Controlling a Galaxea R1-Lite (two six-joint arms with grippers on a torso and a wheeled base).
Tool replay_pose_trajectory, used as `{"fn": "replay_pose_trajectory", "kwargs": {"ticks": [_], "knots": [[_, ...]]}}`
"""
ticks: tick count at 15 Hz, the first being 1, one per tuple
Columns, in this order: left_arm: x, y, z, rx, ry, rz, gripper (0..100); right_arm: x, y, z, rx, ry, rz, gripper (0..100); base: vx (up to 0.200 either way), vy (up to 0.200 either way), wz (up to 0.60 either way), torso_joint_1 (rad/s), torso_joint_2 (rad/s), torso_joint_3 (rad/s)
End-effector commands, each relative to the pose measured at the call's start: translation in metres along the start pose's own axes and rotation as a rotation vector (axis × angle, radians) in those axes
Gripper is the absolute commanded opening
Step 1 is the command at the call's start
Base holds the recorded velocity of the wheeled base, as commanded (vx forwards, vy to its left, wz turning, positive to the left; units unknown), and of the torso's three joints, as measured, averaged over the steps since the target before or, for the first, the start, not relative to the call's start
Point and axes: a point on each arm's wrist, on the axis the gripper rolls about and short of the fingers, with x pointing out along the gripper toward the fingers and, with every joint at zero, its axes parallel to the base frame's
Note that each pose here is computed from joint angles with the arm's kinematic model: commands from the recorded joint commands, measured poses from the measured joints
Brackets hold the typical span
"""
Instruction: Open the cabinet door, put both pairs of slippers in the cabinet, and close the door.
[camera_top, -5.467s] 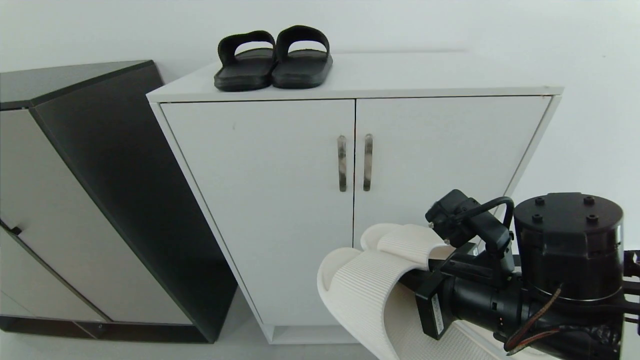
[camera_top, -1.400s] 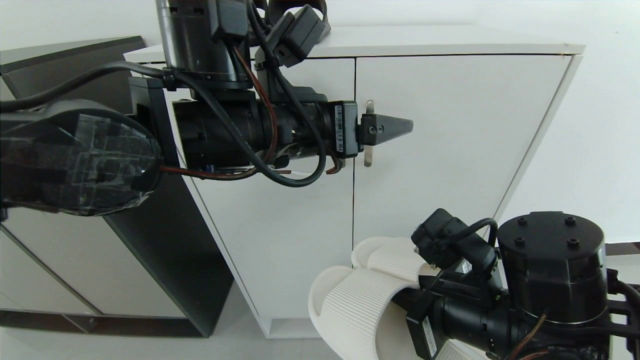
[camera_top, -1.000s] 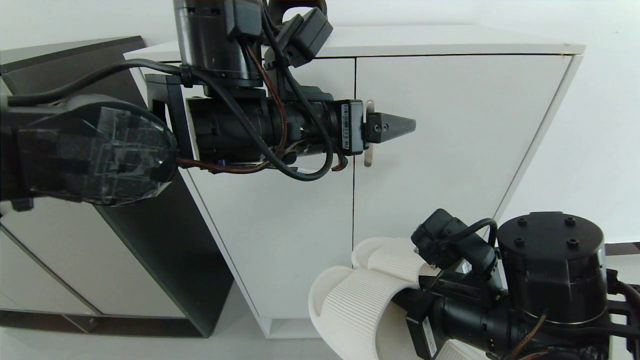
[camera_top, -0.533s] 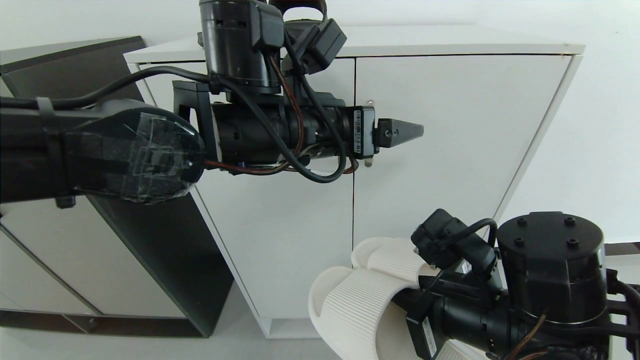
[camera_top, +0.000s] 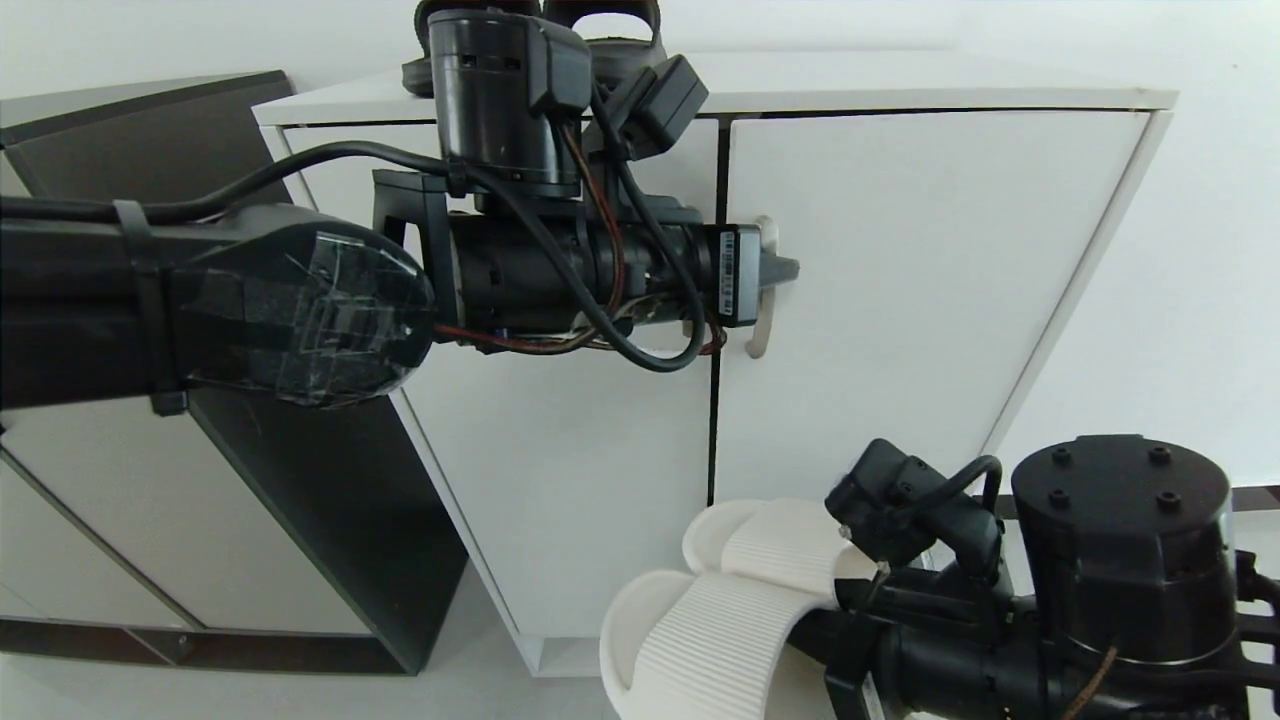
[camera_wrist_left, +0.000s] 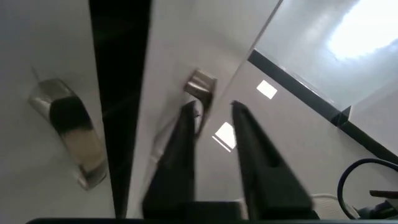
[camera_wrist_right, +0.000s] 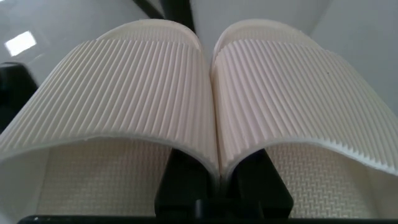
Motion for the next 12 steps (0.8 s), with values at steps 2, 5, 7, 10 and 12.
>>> {"fn": "replay_pose_trajectory", "kwargs": {"ticks": [2, 5, 7, 10, 12], "knots": [[-0.007, -0.012, 0.003, 0.005, -0.014, -0.031, 0, -0.014, 0.002, -0.008, -0.031, 0.008, 0.111, 0, 0.000, 0.000, 0.00, 0.000, 0.00, 0.000], [-0.020, -0.034, -0.002, 0.008, 0.006, -0.081, 0, -0.016, 0.002, -0.015, -0.090, 0.024, 0.131, 0, 0.000, 0.000, 0.00, 0.000, 0.00, 0.000], [-0.031, -0.041, -0.002, 0.011, 0.005, -0.097, 0, -0.016, 0.003, -0.016, -0.092, 0.025, 0.138, 0, 0.000, 0.000, 0.00, 0.000, 0.00, 0.000], [-0.047, -0.044, -0.003, 0.010, 0.008, -0.098, 0, -0.016, 0.003, -0.016, -0.092, 0.027, 0.138, 0, 0.000, 0.000, 0.00, 0.000, 0.00, 0.000], [-0.062, -0.047, -0.007, 0.008, 0.016, -0.097, 0, -0.016, 0.003, -0.016, -0.092, 0.027, 0.138, 0, 0.000, 0.000, 0.00, 0.000, 0.00, 0.000]]}}
